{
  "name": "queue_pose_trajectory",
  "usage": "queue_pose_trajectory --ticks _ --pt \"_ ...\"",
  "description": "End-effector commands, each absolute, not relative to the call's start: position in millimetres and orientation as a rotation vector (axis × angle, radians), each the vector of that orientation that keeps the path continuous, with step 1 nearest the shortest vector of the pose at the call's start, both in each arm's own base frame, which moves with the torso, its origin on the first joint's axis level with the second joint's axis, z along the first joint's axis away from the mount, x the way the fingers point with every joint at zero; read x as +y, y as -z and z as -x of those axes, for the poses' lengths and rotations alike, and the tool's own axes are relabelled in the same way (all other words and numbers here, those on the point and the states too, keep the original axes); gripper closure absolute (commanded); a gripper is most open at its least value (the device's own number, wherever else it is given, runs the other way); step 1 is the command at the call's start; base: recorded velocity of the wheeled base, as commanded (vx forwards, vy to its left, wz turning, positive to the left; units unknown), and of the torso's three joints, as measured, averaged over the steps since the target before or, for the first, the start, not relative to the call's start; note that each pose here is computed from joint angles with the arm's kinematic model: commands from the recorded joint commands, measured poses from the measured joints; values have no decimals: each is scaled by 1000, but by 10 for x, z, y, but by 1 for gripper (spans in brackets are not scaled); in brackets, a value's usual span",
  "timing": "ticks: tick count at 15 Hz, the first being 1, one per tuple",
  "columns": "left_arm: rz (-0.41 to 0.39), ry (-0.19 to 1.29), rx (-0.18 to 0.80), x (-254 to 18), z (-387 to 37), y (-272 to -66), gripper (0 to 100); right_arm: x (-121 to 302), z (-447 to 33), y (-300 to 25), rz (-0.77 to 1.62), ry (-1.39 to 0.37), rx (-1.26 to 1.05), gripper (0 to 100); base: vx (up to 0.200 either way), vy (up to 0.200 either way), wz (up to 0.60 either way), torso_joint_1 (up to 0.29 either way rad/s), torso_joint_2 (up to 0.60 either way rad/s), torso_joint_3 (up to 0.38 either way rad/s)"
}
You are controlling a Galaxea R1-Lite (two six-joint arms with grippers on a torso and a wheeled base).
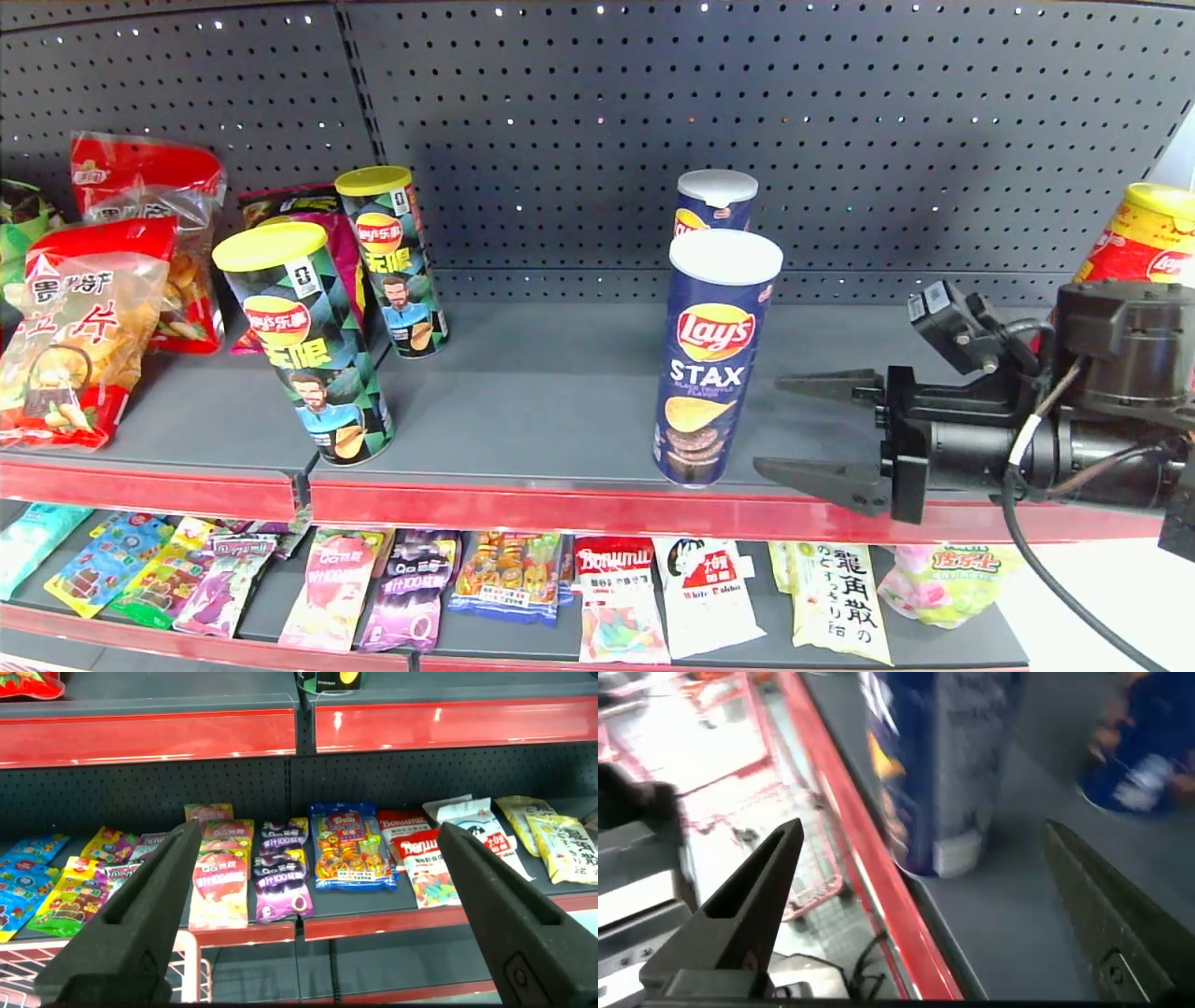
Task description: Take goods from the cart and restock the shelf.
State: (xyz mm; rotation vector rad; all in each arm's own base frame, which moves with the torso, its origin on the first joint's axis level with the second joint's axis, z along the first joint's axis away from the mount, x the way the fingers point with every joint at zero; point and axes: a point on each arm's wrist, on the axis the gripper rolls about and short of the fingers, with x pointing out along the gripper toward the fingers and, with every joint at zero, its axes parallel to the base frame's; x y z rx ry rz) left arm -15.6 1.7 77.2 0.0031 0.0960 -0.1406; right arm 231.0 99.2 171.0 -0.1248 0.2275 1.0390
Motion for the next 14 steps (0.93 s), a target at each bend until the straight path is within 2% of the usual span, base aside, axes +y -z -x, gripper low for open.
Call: queue_pose_trajectory --ticks 1,8,14 --pt "-3 141 98 17 155 -770 0 918 -2240 -1700 135 -943 239 0 0 0 0 0 0 0" --pt "-2 141 97 17 155 -774 0 907 -2352 -1616 187 -698 292 0 0 0 0 0 0 0" --pt "-3 141 98 17 155 -770 0 1053 -2390 -1505 219 -666 335 0 0 0 0 0 0 0"
